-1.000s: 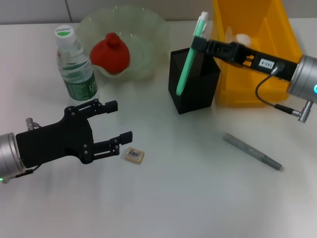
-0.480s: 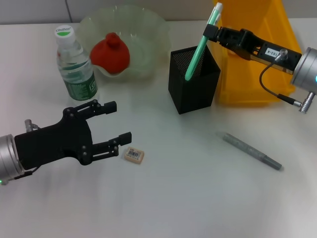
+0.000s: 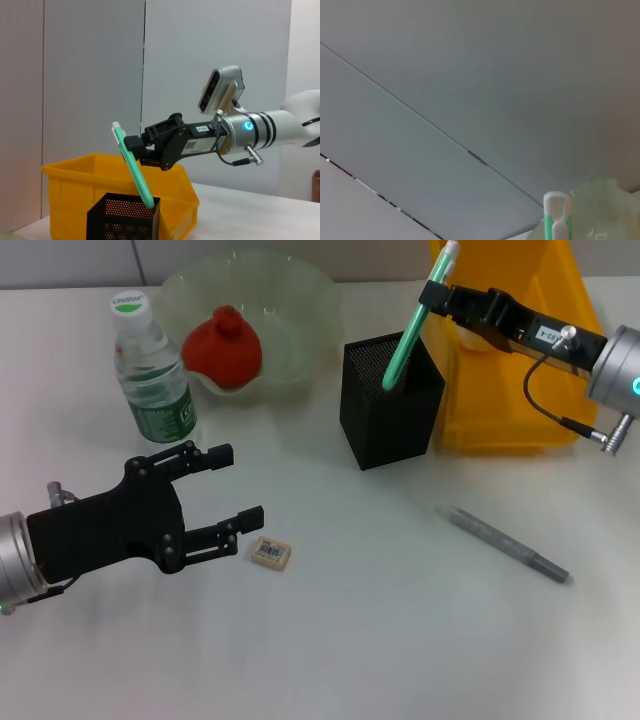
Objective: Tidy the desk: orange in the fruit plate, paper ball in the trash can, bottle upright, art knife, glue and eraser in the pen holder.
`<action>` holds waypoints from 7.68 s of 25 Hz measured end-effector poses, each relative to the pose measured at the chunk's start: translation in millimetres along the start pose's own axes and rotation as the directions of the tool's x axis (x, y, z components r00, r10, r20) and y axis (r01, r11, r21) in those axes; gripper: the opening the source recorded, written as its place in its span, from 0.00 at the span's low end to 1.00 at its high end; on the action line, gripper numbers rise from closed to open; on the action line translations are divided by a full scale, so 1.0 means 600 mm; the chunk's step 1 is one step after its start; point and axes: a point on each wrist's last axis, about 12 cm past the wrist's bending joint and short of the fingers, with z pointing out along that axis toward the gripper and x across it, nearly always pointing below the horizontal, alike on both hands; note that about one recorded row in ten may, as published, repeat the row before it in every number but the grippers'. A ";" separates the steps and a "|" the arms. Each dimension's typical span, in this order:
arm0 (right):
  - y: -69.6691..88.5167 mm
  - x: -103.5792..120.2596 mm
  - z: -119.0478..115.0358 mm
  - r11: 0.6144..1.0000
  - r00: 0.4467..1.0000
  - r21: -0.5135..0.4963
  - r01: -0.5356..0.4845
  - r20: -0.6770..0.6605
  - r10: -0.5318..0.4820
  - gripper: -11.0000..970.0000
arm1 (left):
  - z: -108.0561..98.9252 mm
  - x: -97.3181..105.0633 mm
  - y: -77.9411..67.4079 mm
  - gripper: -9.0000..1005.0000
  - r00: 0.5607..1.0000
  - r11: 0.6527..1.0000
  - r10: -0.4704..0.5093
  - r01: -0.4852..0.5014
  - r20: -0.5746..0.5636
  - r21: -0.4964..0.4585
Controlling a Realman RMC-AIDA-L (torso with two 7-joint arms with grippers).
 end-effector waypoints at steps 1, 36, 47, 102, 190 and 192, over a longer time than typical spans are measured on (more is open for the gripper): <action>0.000 -0.001 0.001 1.000 1.000 0.004 0.010 0.001 -0.010 0.21 | 0.000 0.000 0.000 0.78 1.000 1.000 0.000 0.000 0.000 0.000; 0.003 0.036 0.033 0.779 0.779 -0.018 0.627 -0.021 -0.627 0.25 | -0.001 -0.002 0.002 0.78 1.000 1.000 0.001 -0.001 0.013 -0.014; 0.001 0.045 0.030 0.710 0.709 -0.020 0.704 -0.019 -0.705 0.26 | 0.000 -0.004 0.004 0.78 1.000 1.000 0.001 0.000 0.015 -0.015; 0.004 0.045 0.019 0.709 0.709 -0.026 0.705 0.032 -0.704 0.75 | -0.003 -0.004 0.000 0.78 1.000 1.000 -0.004 0.005 0.024 -0.008; -0.028 0.141 -0.253 0.687 0.651 -0.261 0.678 -0.222 -0.726 0.84 | 0.094 -0.038 0.065 0.78 0.873 0.922 0.300 -0.163 -0.385 0.350; -0.028 0.141 -0.252 0.686 0.649 -0.257 0.681 -0.223 -0.728 0.84 | 0.100 -0.043 0.069 0.78 0.866 0.918 0.312 -0.168 -0.391 0.359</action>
